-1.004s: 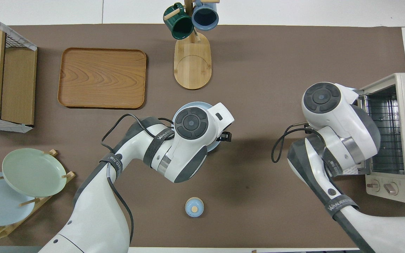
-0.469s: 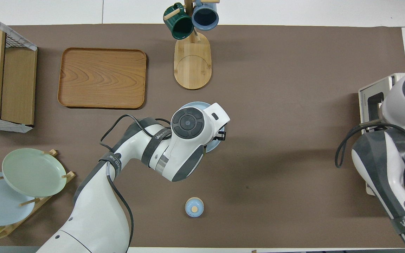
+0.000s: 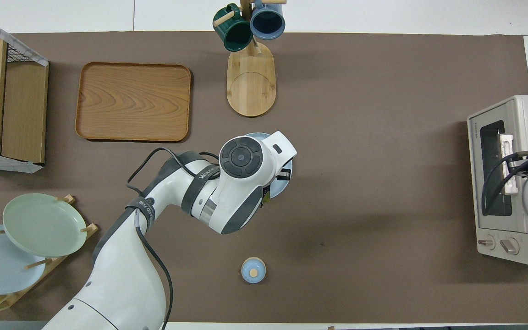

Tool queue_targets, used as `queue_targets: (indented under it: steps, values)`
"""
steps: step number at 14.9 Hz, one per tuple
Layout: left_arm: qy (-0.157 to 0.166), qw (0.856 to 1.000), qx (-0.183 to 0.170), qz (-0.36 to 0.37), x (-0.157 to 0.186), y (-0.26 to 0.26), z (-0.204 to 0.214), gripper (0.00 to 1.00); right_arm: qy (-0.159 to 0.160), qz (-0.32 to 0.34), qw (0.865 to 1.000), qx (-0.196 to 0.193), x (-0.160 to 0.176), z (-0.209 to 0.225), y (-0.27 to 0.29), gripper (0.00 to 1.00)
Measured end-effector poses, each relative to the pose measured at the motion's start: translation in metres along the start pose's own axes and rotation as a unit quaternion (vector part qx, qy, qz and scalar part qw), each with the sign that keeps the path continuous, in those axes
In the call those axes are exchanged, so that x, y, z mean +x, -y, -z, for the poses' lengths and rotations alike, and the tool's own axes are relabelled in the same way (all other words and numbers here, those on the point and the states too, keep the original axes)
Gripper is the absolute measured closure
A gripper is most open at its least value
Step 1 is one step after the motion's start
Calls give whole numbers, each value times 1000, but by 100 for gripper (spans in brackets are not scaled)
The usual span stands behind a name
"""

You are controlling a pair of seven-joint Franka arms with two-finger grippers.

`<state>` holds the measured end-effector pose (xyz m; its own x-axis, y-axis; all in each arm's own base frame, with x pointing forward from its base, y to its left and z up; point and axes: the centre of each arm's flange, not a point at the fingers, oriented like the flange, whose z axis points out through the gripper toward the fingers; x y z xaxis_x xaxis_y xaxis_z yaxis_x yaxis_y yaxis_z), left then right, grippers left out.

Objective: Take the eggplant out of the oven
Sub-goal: 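Carry the eggplant onto the wooden tray and release it with the left gripper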

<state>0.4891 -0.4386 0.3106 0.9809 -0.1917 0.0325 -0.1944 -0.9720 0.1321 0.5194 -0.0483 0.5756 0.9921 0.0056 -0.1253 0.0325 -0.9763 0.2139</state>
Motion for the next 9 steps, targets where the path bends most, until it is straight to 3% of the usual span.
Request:
queue_targets:
  steps: [2,3,7,9]
  values:
    - [-1,1000,1,18,13,22,21,70,-4,-10,999,36,-5,36,-5,99]
    - [-2,1000,2,30,22,41,40,70,-5,-14,999,51,-4,46,-8,94]
    - [2,998,9,69,63,156,130,70,5,-23,997,70,7,42,-18,54]
    - [-4,996,10,83,81,221,155,70,7,-20,997,71,10,40,-14,32]
